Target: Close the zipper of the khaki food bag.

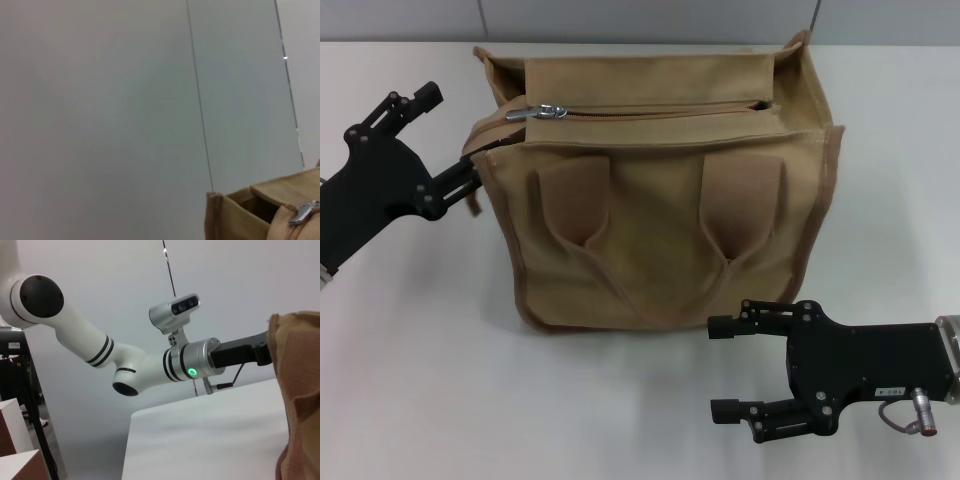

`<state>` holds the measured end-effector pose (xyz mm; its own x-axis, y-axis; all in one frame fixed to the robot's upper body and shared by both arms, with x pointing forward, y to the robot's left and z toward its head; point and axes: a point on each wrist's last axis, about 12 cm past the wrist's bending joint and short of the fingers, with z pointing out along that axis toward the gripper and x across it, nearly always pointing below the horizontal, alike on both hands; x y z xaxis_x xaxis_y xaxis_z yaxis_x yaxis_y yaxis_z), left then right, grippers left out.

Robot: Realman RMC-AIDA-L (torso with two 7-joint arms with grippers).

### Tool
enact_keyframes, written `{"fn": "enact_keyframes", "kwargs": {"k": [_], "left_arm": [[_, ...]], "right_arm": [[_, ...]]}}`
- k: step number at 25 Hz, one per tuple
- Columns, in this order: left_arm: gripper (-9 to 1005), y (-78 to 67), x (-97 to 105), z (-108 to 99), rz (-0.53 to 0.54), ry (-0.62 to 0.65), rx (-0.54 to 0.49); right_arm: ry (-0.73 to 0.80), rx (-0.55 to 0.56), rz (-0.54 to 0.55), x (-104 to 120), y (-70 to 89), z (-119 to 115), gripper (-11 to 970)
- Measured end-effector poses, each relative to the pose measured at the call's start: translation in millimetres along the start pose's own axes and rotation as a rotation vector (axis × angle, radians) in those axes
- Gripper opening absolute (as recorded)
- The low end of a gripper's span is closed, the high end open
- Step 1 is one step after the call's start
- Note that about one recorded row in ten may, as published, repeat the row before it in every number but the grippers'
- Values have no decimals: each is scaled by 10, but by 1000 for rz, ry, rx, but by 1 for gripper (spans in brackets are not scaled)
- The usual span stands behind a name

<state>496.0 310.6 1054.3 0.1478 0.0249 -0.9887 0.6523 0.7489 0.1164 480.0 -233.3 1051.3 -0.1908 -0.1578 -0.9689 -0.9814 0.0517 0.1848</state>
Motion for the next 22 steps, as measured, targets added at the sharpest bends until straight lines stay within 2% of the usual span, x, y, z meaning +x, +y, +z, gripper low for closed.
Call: {"fn": "enact_keyframes", "kwargs": {"k": [9, 14, 16, 21, 22], "left_arm": [[810, -31, -5, 7, 27, -24, -3], [592, -36, -2, -1, 27, -24, -2], [419, -38, -2, -3, 27, -23, -1], [158, -46, -10, -9, 26, -32, 3], [146, -50, -15, -8, 25, -37, 6]], "right_arm": [[-2, -4, 1, -3, 3, 1, 815], [-2, -5, -1, -8, 0, 3, 815], [-3, -5, -1, -9, 0, 4, 815], [-4, -7, -1, -11, 1, 6, 815], [-6, -8, 0, -11, 2, 7, 815]]}}
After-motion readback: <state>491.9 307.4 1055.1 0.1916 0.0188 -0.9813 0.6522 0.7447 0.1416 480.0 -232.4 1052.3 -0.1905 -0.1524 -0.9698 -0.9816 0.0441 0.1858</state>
